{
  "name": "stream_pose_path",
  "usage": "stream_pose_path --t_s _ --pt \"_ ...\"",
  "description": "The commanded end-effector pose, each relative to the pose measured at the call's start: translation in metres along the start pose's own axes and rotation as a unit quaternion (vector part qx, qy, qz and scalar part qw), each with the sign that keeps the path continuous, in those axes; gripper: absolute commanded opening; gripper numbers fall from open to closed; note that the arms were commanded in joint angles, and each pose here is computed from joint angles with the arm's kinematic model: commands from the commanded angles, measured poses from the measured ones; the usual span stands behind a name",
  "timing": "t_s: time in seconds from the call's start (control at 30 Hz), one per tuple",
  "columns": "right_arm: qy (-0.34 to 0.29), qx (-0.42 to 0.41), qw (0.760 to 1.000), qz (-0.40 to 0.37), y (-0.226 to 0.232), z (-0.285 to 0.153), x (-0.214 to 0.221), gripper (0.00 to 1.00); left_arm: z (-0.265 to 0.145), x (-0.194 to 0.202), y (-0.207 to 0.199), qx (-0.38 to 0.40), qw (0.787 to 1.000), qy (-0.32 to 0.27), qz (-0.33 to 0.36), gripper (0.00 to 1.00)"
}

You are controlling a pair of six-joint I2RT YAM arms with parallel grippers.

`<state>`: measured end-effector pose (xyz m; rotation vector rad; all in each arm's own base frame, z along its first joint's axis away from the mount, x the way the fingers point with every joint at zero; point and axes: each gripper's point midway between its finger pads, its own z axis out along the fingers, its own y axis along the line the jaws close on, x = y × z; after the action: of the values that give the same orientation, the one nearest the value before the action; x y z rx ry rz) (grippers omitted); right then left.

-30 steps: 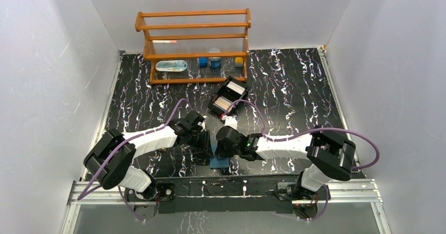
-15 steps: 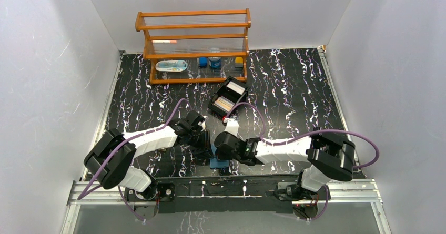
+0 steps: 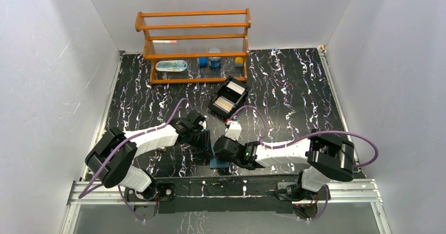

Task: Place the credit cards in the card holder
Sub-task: Close the card holder at the center of the board.

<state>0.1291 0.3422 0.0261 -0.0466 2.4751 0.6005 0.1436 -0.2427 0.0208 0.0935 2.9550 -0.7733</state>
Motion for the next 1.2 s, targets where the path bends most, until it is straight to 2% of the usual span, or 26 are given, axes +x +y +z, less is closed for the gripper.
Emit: stream_pose_path --t_s 0.0,0.3,0.37,0.43,0.57,0.73,0.93,1.03,1.17 --pt "0.184 0.191 0.958 -0.104 -0.139 -0.022 0.105 0.0 0.012 0.023 0.048 -0.101 0.994 0.031 -0.011 0.2" --pt "0.217 0.229 0.942 -0.119 -0.162 -0.034 0.128 0.0 0.018 0.021 0.05 -0.11 0.993 0.035 -0.015 0.2" --pt "0.213 0.218 0.945 -0.12 -0.158 -0.034 0.128 0.0 0.019 0.022 0.052 -0.112 0.993 0.037 -0.015 0.2" --pt "0.187 0.178 0.959 -0.118 -0.132 -0.032 0.113 0.0 0.021 0.024 0.054 -0.114 0.993 0.04 -0.015 0.2" --pt "0.104 0.089 0.984 -0.116 -0.056 -0.035 0.051 0.11 0.021 0.028 0.06 -0.118 0.992 0.04 -0.015 0.2" --pt "0.022 0.022 0.996 -0.089 -0.002 -0.053 -0.028 0.19 0.022 0.029 0.061 -0.118 0.992 0.043 -0.013 0.2" --pt "-0.021 -0.041 0.995 -0.083 0.037 -0.069 -0.075 0.12 0.024 0.028 0.062 -0.121 0.992 0.044 -0.01 0.2" --pt "-0.017 -0.054 0.995 -0.08 0.048 -0.064 -0.076 0.04 0.025 0.027 0.06 -0.12 0.992 0.045 -0.009 0.2" --pt "-0.003 -0.055 0.996 -0.072 0.051 -0.051 -0.068 0.0 0.026 0.026 0.058 -0.117 0.992 0.047 -0.008 0.2"
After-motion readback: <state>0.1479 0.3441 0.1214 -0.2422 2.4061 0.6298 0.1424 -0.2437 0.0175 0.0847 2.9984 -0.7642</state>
